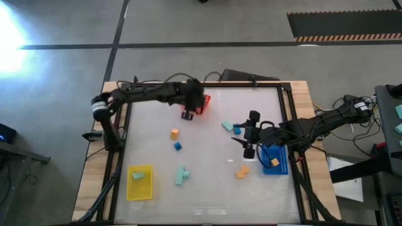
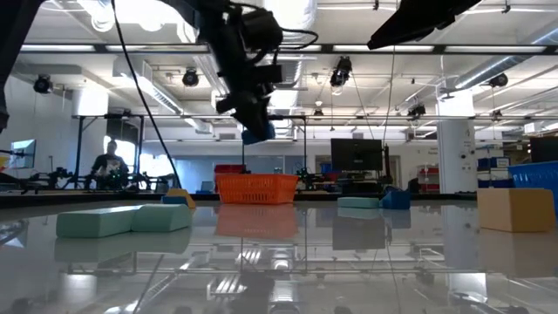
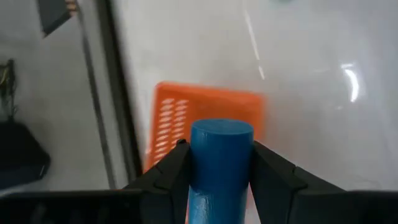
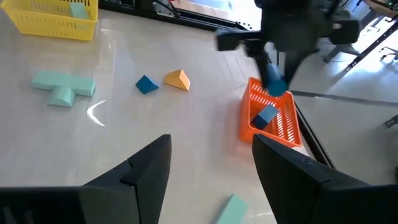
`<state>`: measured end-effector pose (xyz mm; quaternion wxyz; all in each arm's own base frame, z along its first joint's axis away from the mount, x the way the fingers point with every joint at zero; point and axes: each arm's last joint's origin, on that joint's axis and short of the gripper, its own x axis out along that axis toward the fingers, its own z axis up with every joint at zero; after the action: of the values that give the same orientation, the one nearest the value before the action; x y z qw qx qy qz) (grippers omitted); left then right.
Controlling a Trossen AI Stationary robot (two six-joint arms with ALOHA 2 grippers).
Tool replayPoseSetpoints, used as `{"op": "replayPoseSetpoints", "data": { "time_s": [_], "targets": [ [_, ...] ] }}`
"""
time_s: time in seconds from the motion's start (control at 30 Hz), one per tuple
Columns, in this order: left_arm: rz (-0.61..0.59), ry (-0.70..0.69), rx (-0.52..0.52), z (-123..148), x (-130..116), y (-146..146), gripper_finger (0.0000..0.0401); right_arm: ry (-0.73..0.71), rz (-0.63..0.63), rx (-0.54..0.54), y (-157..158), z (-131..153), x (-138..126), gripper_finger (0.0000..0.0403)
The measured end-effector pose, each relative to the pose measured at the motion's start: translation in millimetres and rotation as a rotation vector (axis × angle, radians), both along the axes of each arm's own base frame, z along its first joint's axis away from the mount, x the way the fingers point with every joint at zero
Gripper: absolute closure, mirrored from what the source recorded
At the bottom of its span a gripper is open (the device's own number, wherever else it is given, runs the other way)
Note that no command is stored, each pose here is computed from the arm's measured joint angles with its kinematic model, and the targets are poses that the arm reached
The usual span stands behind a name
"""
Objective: Sort & place blocks by color
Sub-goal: Put the blue block into the orange bin, then put the green block into the yellow bin
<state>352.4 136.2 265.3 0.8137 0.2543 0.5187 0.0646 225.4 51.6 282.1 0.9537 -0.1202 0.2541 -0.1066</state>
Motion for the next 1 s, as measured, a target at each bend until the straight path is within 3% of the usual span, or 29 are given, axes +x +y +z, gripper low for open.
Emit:
{"op": "replayPoseSetpoints", "data": {
  "time_s": [0.2, 0.47, 0.57, 0.7, 1.0],
  "targets": [
    [0.055, -0.082, -0.003, -12, 4, 33, 0.0288, -0.007, 0.005, -0.008, -1, 2, -2, 0.0186],
    [0.077, -0.042, -0.029, -44, 14, 49, 0.0287, 0.001, 0.005, -0.009, -1, 2, -3, 0.0186],
    [0.078, -0.033, -0.033, -48, 15, 50, 0.0252, 0.001, 0.005, -0.009, -1, 2, -3, 0.0186],
    [0.078, -0.03, -0.034, -48, 15, 49, 0.021, 0.003, 0.008, -0.014, -1, 2, -3, 0.0186],
    [0.095, -0.071, -0.052, -25, 9, 33, 0.0201, -0.002, -0.001, 0.001, -1, 2, -3, 0.0186]
  ]
}}
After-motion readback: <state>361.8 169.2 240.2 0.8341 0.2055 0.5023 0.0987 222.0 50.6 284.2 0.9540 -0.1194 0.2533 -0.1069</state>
